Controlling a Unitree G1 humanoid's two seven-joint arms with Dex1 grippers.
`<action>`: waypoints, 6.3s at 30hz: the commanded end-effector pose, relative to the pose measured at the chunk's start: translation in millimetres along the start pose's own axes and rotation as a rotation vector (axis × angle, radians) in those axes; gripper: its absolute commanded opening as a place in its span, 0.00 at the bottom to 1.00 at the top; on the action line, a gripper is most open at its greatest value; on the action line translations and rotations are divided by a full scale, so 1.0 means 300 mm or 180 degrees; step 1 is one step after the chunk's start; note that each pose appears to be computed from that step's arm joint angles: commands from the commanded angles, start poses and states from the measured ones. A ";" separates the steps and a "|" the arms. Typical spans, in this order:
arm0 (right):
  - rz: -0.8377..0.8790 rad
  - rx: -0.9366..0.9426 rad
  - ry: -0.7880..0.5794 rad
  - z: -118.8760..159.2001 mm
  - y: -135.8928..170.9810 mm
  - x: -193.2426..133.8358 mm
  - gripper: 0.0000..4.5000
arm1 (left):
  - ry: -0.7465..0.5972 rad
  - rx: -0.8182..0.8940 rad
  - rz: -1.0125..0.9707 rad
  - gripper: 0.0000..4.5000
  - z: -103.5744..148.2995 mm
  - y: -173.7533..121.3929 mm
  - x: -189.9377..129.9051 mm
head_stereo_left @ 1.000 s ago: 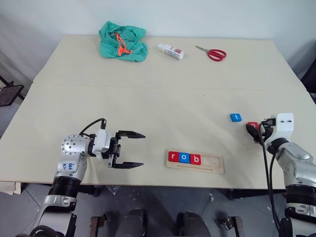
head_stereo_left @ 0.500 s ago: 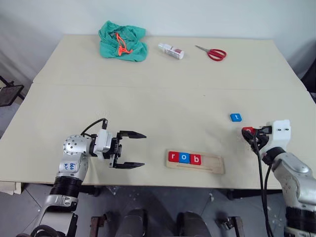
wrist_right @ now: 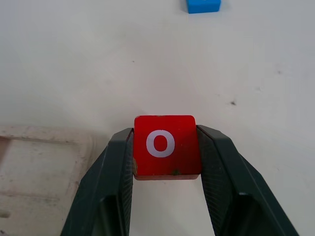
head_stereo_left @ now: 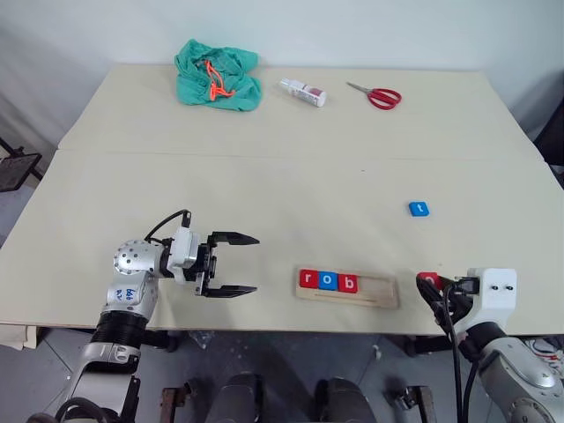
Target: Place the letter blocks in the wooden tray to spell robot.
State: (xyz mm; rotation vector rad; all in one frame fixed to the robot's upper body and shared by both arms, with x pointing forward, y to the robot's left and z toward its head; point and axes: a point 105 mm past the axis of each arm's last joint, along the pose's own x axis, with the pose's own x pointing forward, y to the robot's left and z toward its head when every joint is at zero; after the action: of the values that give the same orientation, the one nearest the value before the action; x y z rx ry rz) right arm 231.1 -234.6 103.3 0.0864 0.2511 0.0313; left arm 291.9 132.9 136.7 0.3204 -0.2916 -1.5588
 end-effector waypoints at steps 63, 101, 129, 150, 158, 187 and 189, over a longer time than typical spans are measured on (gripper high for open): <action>0.3431 -0.3100 0.0877 0.075 -0.144 0.167 0.53 | 0.0075 0.0089 0.0048 1.00 0.034 -0.083 -0.041; 0.3291 -0.2507 0.0760 0.092 0.133 0.105 0.32 | 0.0088 0.0141 -0.0058 1.00 0.014 -0.056 -0.034; 0.2815 -0.2335 0.0728 0.127 0.083 0.080 0.79 | 0.0036 0.0146 0.0049 1.00 0.019 -0.045 -0.003; 0.3026 -0.2224 0.0860 0.058 0.167 0.075 0.00 | 0.0024 0.0155 0.0071 1.00 0.023 -0.052 0.000; 0.3035 -0.2225 0.0800 0.075 0.176 0.083 0.00 | 0.0031 0.0148 0.0097 1.00 0.021 -0.054 -0.001; 0.2859 -0.2217 0.0844 0.048 0.121 0.106 0.00 | 0.0027 0.0142 0.0106 1.00 0.020 -0.051 -0.008; 0.2870 -0.2212 0.0833 0.049 0.126 0.107 0.00 | 0.0033 0.0143 0.0109 1.00 0.020 -0.052 -0.009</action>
State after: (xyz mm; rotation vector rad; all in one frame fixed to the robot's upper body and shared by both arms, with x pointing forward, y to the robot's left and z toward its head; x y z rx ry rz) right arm 265.1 -201.5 109.1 -0.5016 0.4588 1.0156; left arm 277.1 132.8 131.4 0.3345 -0.3038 -1.5250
